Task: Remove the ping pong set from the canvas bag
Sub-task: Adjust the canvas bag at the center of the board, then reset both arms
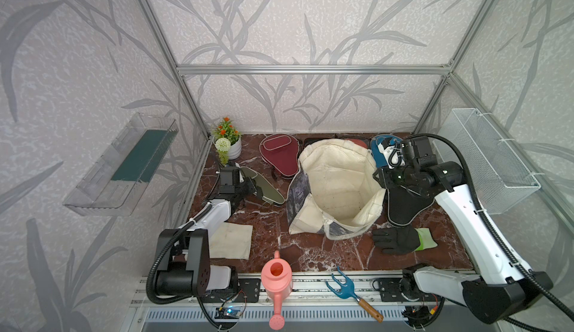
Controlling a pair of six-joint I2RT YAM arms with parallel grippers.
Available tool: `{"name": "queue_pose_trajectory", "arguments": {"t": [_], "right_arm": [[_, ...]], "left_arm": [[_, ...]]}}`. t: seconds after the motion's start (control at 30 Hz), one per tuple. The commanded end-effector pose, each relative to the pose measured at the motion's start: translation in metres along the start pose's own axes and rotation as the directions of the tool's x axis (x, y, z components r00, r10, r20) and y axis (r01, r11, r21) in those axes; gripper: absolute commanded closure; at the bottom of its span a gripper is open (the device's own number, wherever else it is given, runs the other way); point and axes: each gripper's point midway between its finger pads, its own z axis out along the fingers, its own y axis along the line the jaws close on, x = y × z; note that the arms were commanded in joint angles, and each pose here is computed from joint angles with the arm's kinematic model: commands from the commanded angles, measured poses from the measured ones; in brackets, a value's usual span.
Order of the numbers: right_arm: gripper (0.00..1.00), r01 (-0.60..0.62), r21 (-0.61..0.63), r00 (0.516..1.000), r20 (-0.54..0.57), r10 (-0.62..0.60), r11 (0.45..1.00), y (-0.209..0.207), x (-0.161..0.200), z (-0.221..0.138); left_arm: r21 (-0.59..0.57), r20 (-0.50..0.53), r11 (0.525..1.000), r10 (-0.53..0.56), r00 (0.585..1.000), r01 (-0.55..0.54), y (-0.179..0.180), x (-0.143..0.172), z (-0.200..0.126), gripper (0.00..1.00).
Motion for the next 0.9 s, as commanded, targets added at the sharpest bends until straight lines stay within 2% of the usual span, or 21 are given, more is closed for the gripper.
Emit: {"name": "queue_pose_trajectory", "arguments": {"t": [0.0,0.07,0.2,0.27,0.33,0.43,0.67,0.77,0.87], "right_arm": [[0.45,0.013,0.005,0.999,0.037,-0.013,1.000,0.000,-0.006,-0.018],[0.34,0.018,0.004,0.999,0.049,-0.018,1.000,0.001,-0.010,-0.023],[0.00,0.032,-0.013,0.995,0.098,-0.031,0.999,0.006,-0.022,-0.038],[0.01,0.036,-0.022,0.991,0.128,-0.033,0.999,0.007,-0.029,-0.047],[0.01,0.038,-0.020,0.987,0.160,-0.034,0.999,0.007,-0.037,-0.057],[0.01,0.020,0.000,0.978,0.210,-0.020,1.000,-0.003,-0.049,-0.068],[0.01,-0.126,0.117,0.953,0.290,0.087,0.985,-0.066,-0.068,-0.075],[0.01,-0.158,0.150,0.937,0.333,0.101,0.976,-0.081,-0.071,-0.068],[0.01,-0.157,0.164,0.929,0.358,0.089,0.974,-0.088,-0.064,-0.052]], "left_arm": [[-0.103,-0.047,0.995,0.002,0.999,-0.006,0.016,0.003,0.001,0.58],[-0.125,-0.067,0.992,-0.009,0.998,0.000,0.020,0.006,0.002,0.54],[-0.171,-0.094,0.985,-0.022,0.995,0.006,0.026,0.009,-0.004,0.34],[-0.189,-0.091,0.982,-0.016,0.996,-0.002,0.027,0.006,-0.010,0.24],[-0.203,-0.084,0.979,0.003,0.996,-0.020,0.027,0.002,-0.018,0.18],[-0.215,-0.066,0.975,0.035,0.997,-0.048,0.024,-0.008,-0.032,0.14],[-0.193,-0.012,0.970,0.147,0.989,-0.146,0.009,-0.024,-0.064,0.09],[-0.191,0.082,0.967,0.187,0.979,-0.169,0.002,-0.035,-0.080,0.08],[-0.182,0.228,0.966,0.222,0.948,-0.182,-0.006,-0.048,-0.103,0.07]]}}
